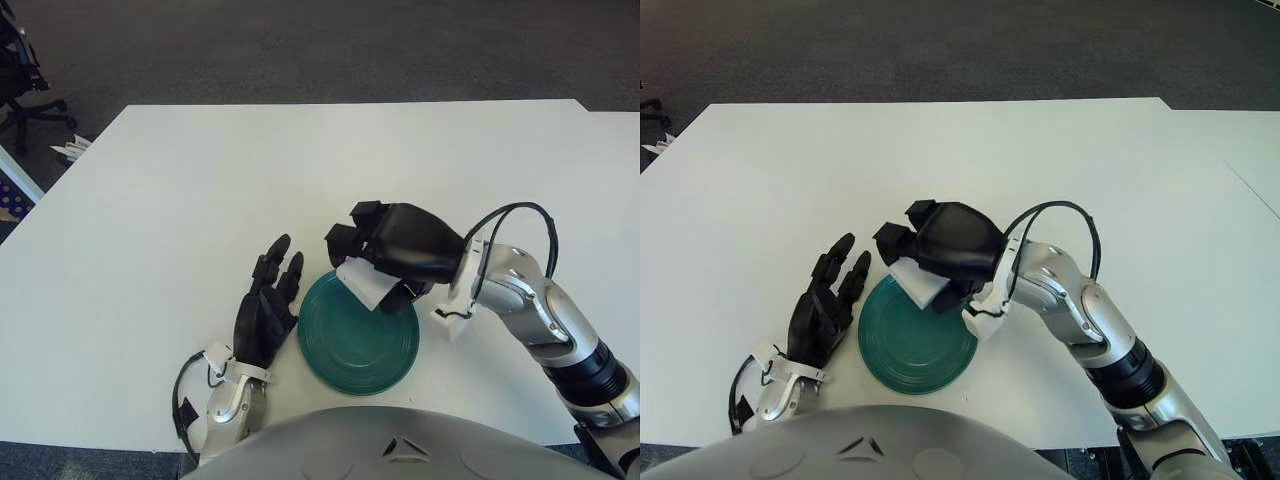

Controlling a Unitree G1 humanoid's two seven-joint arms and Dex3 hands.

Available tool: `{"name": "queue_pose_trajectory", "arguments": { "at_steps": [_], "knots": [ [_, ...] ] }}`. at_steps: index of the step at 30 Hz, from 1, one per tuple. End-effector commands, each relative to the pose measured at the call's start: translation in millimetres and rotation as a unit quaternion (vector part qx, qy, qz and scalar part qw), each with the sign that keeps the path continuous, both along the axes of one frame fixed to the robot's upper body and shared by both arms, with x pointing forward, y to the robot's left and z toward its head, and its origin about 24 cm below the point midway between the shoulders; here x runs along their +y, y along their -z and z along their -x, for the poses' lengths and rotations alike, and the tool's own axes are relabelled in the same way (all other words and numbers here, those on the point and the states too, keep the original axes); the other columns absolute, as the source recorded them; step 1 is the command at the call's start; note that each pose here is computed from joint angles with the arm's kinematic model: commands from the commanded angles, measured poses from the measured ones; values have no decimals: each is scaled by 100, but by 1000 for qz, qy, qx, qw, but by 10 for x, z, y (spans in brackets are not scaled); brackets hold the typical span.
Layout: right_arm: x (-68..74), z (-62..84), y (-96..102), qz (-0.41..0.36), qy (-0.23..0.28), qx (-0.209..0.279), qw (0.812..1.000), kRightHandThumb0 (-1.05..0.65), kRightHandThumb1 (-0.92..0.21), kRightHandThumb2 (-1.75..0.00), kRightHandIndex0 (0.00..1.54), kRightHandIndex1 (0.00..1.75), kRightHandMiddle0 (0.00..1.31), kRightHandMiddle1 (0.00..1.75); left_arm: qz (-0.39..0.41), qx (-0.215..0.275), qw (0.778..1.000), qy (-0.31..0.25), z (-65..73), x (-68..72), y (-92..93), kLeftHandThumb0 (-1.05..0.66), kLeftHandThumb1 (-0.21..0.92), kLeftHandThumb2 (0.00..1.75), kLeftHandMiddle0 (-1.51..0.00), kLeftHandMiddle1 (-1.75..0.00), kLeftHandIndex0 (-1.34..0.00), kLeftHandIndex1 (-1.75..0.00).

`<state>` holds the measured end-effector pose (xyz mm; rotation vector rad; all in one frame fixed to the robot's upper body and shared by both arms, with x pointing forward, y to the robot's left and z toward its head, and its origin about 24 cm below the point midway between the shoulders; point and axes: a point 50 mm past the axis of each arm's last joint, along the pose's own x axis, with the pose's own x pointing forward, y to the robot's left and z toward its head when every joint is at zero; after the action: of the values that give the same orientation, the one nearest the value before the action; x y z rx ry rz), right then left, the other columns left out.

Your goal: Put the charger into the plate.

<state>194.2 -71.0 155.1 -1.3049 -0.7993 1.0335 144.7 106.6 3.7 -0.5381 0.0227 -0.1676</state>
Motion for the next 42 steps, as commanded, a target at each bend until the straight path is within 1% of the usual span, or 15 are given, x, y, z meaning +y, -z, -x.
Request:
{"name": "queue_pose_trajectory", "arguments": {
  "at_steps": [1, 2, 3, 5, 8, 10, 12, 14, 17, 20, 25, 29, 39, 41, 42],
  "knots": [
    [5, 11, -13, 14, -6, 18, 1000, -47, -34, -129, 111, 175, 60, 175, 2, 15, 1000, 3, 46, 4, 35, -98, 92, 101, -49, -29, -3, -84],
    [10, 9, -10, 19, -8, 16, 1000, -47, -35, -127, 110, 175, 59, 175, 0, 16, 1000, 3, 48, 8, 31, -97, 92, 101, -46, -39, -3, -87],
    [13, 8, -9, 22, -10, 14, 1000, -46, -37, -124, 108, 175, 57, 175, -1, 16, 1000, 3, 50, 10, 29, -97, 92, 101, -42, -55, -4, -91],
    [21, 4, -7, 27, -14, 4, 1000, -45, -41, -120, 105, 175, 54, 175, -6, 24, 1000, 3, 52, 23, 30, -96, 92, 101, -37, -73, -5, -95],
    [26, 2, -5, 27, -19, -8, 999, -44, -44, -116, 103, 175, 52, 175, -11, 33, 999, 2, 54, 38, 39, -95, 92, 101, -36, -84, -6, -96],
    [28, 4, -2, 27, -22, -11, 999, -44, -44, -115, 102, 175, 51, 175, -14, 38, 999, 2, 55, 45, 47, -94, 92, 101, -36, -87, -6, -97],
    [28, 11, 4, 28, -25, -12, 999, -44, -45, -114, 101, 175, 51, 175, -16, 46, 999, 1, 56, 55, 66, -94, 92, 102, -35, -84, -5, -95],
    [24, 17, 8, 29, -28, -12, 999, -44, -46, -114, 100, 175, 50, 175, -16, 54, 998, 1, 55, 59, 83, -95, 92, 104, -36, -74, -4, -92],
    [23, 20, 15, 31, -31, -11, 999, -44, -46, -113, 100, 175, 50, 175, -15, 57, 998, -1, 52, 57, 90, -95, 92, 105, -37, -62, -2, -89],
    [29, 24, 29, 31, -35, -12, 999, -44, -46, -113, 99, 175, 50, 175, -13, 57, 998, -5, 45, 57, 94, -94, 92, 107, -40, -43, -1, -85],
    [32, 25, 39, 31, -39, -11, 999, -43, -46, -113, 98, 175, 50, 175, -13, 54, 998, -10, 36, 55, 97, -93, 92, 109, -43, -31, 0, -83],
    [35, 22, 44, 37, -41, -9, 998, -43, -47, -111, 97, 175, 49, 175, -9, 56, 998, -15, 32, 58, 108, -92, 92, 109, -44, -27, 0, -82],
    [37, 18, 41, 36, -44, -8, 998, -43, -49, -110, 97, 175, 48, 175, 1, 53, 998, -24, 37, 40, 102, -90, 92, 107, -45, -24, 0, -83],
    [35, 19, 42, 27, -42, 5, 999, -43, -49, -109, 97, 175, 48, 175, -2, 49, 999, -25, 30, 36, 88, -90, 92, 107, -46, -24, -1, -84],
    [31, 19, 44, 24, -39, 14, 999, -42, -54, -102, 92, 175, 44, 175, -4, 46, 999, -25, 25, 35, 82, -91, 92, 107, -47, -24, -1, -84]
  ]
}}
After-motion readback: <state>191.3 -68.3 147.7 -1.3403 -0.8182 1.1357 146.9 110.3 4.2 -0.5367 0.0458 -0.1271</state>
